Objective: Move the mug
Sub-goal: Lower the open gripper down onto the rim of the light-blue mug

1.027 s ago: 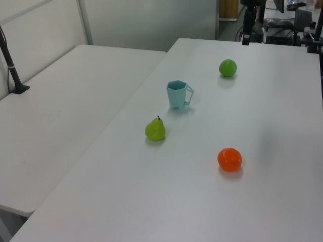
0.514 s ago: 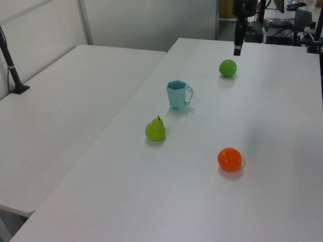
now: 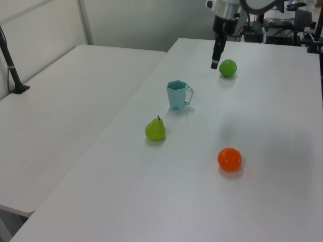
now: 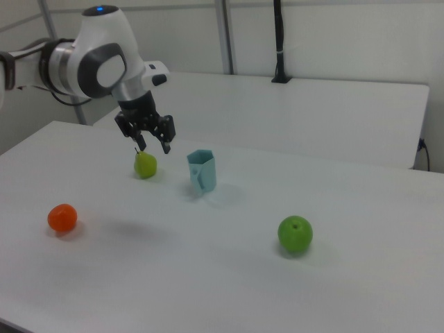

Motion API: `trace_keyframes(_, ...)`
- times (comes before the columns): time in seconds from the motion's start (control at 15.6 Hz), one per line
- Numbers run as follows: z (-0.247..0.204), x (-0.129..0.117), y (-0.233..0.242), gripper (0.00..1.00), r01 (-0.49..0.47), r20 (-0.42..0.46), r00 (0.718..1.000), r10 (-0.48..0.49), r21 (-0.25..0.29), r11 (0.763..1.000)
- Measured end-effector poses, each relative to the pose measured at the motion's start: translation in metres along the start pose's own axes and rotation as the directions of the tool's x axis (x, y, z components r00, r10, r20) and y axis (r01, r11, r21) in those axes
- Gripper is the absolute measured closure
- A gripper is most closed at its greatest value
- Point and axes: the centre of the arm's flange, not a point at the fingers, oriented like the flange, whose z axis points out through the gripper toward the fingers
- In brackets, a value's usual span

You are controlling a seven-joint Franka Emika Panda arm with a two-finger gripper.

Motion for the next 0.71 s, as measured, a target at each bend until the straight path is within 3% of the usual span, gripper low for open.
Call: trace_keyframes(0.71, 0.115, 0.013, 0.028, 0.29, -0.033, -0.151, 0.988, 0.026, -0.045, 0.998)
